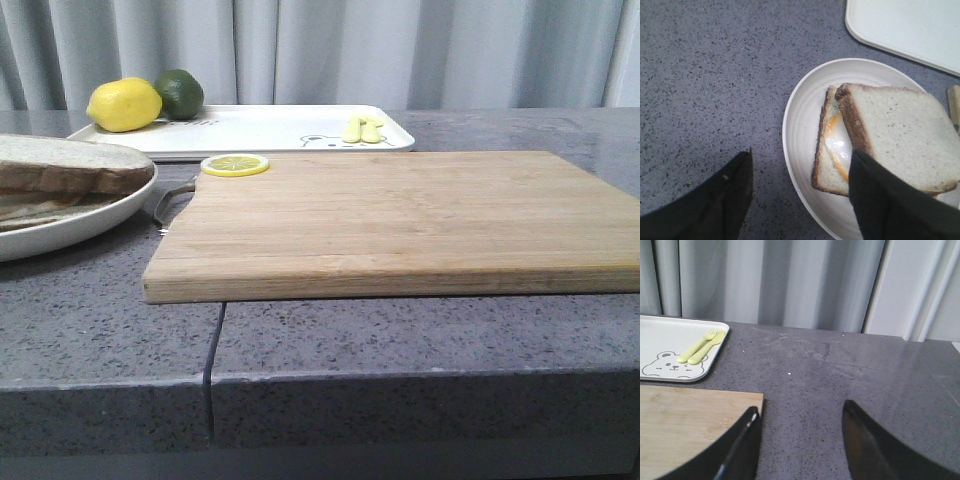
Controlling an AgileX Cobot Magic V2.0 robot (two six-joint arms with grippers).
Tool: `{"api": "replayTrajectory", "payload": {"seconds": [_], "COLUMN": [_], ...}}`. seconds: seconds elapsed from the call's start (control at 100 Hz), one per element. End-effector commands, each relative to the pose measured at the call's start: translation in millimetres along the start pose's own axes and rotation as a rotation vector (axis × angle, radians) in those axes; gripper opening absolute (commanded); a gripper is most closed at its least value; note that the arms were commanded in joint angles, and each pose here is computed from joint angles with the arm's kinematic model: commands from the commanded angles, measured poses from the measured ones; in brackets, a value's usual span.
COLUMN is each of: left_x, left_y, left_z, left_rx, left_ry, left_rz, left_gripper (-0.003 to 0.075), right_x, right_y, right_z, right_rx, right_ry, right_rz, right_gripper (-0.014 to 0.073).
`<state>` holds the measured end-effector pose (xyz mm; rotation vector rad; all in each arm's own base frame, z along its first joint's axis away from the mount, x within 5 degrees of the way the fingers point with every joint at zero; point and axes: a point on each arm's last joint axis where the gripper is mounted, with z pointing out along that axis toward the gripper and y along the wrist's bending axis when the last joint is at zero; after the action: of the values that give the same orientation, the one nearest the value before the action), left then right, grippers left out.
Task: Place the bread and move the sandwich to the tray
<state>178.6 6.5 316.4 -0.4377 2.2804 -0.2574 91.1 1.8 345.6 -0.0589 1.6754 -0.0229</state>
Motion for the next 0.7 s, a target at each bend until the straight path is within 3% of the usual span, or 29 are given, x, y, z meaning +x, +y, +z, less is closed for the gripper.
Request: {"api": "replayTrajectory", "payload": {"seconds": [0.0, 0.69], "left_x": [-16.1, -20.7], "left_y": [-3.8, 3.1], "left_z": [6.0, 67.9], "left_rx": [0.018, -0.024], "left_ry": [-0.067, 0.03], "left_rz": [-0.027, -0.074], "left_gripper": [0.0387, 0.0386], "right_x": [-14.8, -14.8], "right_y": [-1.0, -1.0], "right_z": [-3.1, -3.1], "right_rx": [0.007, 0.007], "right_ry": [-0.093, -0.093], "right_rz": [-0.016, -0.016], "right_gripper": [0.0385, 0.0385]}}
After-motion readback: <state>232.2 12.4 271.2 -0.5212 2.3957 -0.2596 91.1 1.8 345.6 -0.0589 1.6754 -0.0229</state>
